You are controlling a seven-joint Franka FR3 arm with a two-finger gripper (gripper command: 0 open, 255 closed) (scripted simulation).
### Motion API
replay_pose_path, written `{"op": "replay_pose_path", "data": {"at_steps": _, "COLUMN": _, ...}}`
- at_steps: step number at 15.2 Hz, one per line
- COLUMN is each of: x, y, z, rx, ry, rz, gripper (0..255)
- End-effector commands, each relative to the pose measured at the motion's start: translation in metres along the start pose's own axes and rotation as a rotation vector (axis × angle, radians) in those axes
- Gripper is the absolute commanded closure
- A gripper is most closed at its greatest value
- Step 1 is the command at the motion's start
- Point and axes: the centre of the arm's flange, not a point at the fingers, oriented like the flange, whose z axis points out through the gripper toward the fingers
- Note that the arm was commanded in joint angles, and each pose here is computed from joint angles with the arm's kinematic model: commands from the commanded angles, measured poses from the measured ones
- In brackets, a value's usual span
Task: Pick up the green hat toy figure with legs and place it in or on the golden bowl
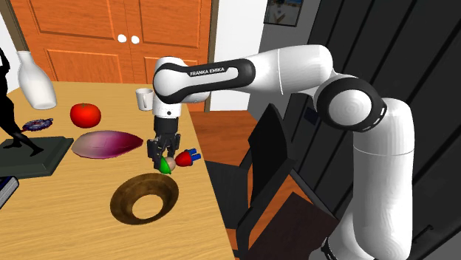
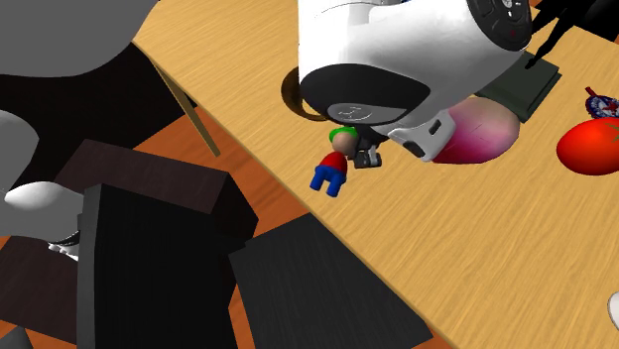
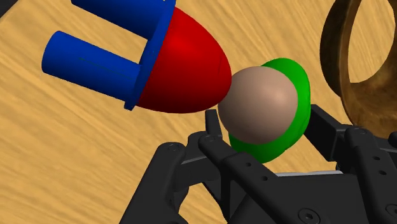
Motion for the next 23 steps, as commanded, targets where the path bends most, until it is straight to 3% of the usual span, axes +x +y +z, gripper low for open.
{"op": "replay_pose_path", "data": {"at_steps": 1, "x": -0.001, "y": -0.003, "z": -0.008, "rx": 0.000, "ry": -0.002, "rz": 0.000, "gripper": 255}}
{"op": "replay_pose_path", "data": {"at_steps": 20, "x": -0.013, "y": -0.033, "z": -0.103, "rx": 0.000, "ry": -0.002, "rz": 0.000, "gripper": 255}}
{"op": "replay_pose_path", "data": {"at_steps": 23, "x": -0.016, "y": -0.058, "z": -0.095, "rx": 0.000, "ry": -0.002, "rz": 0.000, "gripper": 255}}
